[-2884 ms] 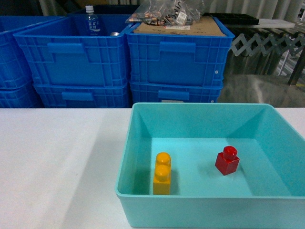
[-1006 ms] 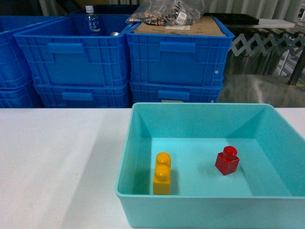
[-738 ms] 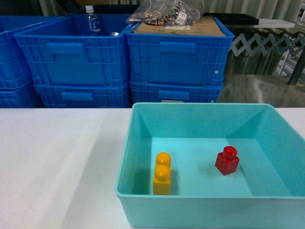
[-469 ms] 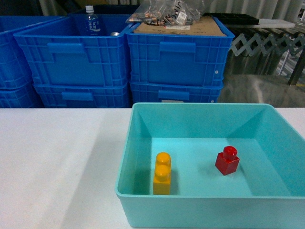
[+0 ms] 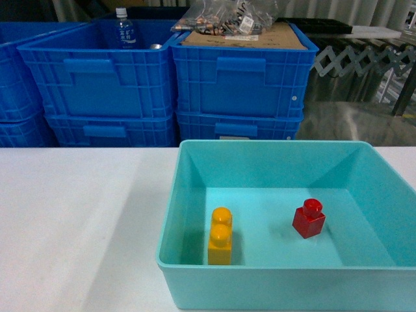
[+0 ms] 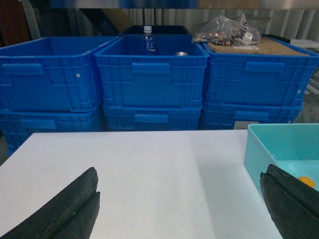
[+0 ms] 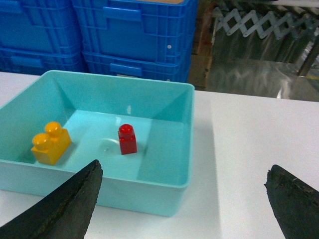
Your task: Pick red block from blue box to shelf
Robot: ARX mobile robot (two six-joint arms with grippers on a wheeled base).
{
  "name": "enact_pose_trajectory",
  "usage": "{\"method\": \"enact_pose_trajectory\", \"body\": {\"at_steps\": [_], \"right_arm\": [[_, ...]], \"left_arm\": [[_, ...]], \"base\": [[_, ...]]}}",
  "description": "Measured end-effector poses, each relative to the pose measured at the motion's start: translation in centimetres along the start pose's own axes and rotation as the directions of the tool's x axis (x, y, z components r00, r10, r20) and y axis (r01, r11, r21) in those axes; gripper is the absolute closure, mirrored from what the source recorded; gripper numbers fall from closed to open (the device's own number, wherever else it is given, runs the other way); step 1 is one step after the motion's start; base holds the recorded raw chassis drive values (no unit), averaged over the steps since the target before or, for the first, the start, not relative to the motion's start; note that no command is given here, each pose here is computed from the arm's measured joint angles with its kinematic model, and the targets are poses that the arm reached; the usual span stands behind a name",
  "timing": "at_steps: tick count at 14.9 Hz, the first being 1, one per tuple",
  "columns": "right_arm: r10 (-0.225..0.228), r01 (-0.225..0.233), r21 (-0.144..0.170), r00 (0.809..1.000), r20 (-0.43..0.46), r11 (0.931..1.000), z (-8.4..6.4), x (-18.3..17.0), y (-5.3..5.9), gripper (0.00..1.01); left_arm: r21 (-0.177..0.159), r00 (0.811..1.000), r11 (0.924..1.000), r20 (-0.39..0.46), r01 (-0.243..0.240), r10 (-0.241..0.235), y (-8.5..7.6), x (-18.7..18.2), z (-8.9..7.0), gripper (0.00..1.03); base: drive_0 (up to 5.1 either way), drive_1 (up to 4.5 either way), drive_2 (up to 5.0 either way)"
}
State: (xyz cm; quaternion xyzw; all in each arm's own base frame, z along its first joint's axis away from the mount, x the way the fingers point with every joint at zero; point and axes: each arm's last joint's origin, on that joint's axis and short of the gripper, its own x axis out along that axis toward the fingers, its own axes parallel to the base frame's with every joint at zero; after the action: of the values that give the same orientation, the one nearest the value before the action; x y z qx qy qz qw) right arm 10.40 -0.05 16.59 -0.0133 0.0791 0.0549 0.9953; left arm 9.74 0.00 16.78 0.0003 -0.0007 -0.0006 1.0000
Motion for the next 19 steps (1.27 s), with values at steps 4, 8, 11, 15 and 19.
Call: {"method": "enact_pose_trajectory", "body": {"at_steps": [4,8,11,15,19], "right_arm": [[0.085,-0.086,-0.006,0.996,-0.036,0.9963,5.8,3.7,0.0,0.03],[0.2,-0.206,-0.009,0.957,-0.209,0.9785,7.2,11.1,2.1,0.03],[0.204,-0.246,-0.071,0.907,-0.368,0.9667,5.7,15.7,5.0,0.03],[0.179,-0.264,-0.096,0.839,-0.514,0.9598,3.3,20.6,8.7,0.03],[0.068,-0.165,-0.113,0.804,-0.59,0.9798,0.8,24.4,9.6,0.03]], "left_arm": [[0.0,1.0,1.0,0.0,-0.002,0.002,0.0,0.0,0.0,0.05],[0.0,1.0,1.0,0.0,-0.002,0.002,0.0,0.0,0.0,0.05],[0.0,1.0,1.0,0.0,-0.001,0.001,0.0,0.0,0.0,0.05],[0.0,1.0,1.0,0.0,-0.001,0.001,0.0,0.0,0.0,0.05],[0.0,1.0,1.0,0.0,-0.002,0.002,0.0,0.0,0.0,0.05]], "base": [[0.0,0.0,0.0],[0.0,0.0,0.0],[0.0,0.0,0.0],[0.0,0.0,0.0],[0.0,0.0,0.0]]}}
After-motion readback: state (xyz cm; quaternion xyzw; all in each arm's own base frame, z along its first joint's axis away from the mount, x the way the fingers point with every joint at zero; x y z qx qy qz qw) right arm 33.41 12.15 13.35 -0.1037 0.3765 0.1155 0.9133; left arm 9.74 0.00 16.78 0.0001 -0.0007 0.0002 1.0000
